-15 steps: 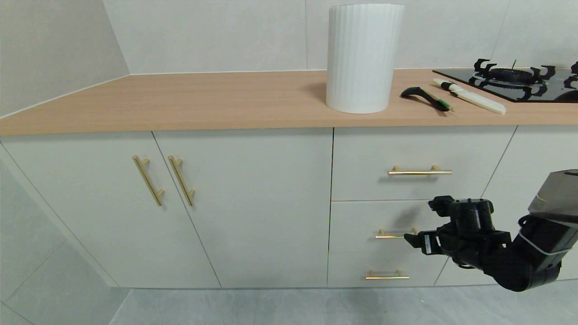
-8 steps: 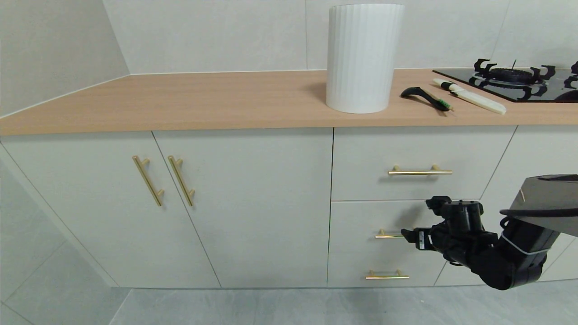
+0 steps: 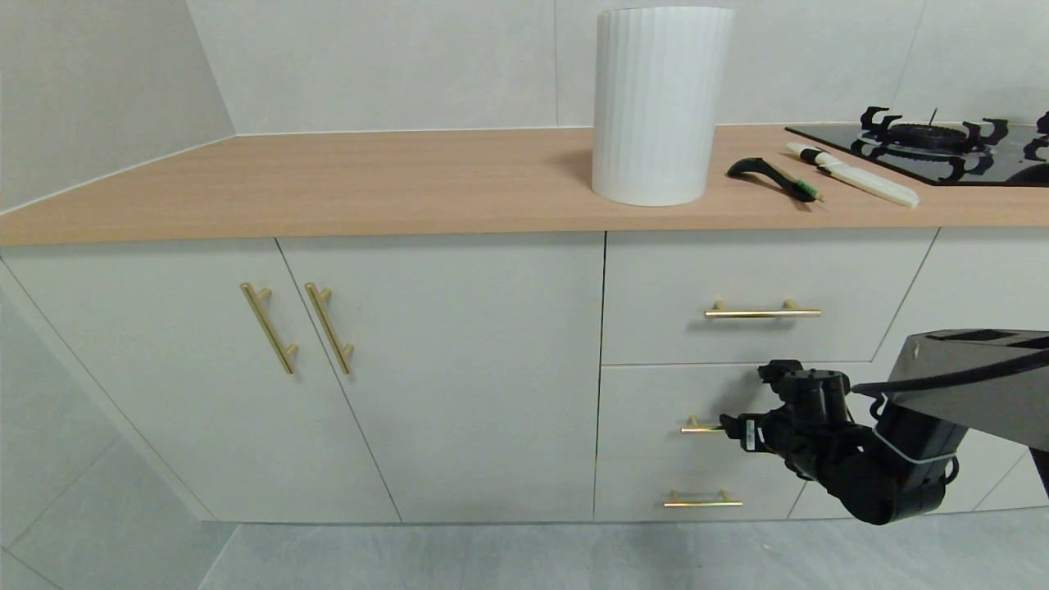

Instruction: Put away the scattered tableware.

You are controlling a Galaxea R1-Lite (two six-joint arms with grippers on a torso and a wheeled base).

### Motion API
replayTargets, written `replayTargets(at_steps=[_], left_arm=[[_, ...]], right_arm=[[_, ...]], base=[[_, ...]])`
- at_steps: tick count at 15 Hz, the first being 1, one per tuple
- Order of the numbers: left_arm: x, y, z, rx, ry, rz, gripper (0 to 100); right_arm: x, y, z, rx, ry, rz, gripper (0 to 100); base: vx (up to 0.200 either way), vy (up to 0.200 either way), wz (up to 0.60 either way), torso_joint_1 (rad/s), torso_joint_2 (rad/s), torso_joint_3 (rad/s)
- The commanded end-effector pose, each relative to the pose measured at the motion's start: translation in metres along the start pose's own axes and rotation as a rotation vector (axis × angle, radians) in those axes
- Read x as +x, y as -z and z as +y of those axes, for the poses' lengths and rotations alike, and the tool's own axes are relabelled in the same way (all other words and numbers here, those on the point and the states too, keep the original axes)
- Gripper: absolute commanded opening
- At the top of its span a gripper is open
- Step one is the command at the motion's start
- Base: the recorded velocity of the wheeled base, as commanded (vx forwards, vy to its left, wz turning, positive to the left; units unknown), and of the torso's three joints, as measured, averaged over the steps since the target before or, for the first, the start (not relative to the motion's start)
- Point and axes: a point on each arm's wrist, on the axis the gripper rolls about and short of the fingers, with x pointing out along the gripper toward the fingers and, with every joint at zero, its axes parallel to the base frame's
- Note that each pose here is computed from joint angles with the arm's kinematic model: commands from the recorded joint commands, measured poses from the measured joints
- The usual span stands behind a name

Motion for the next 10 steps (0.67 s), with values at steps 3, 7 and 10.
replayTargets(at_steps=[3,7,10], left_arm=[[0.0,0.0,0.0,0.0,-0.001,0.0,100],[0.0,0.0,0.0,0.0,-0.001,0.0,100],[0.0,0.0,0.0,0.0,-0.001,0.0,100]], right_arm=[[0.0064,0.0138,0.0008,-0.018,0.012,0.041,100],[0.0027,0.015,-0.0002,-0.029,0.015,0.071,100],[0.0018,0.0139,-0.0002,-0.029,0.015,0.07,100]], base=[[0.0,0.0,0.0,0.0,0.0,0.0],[0.0,0.0,0.0,0.0,0.0,0.0],[0.0,0.0,0.0,0.0,0.0,0.0]])
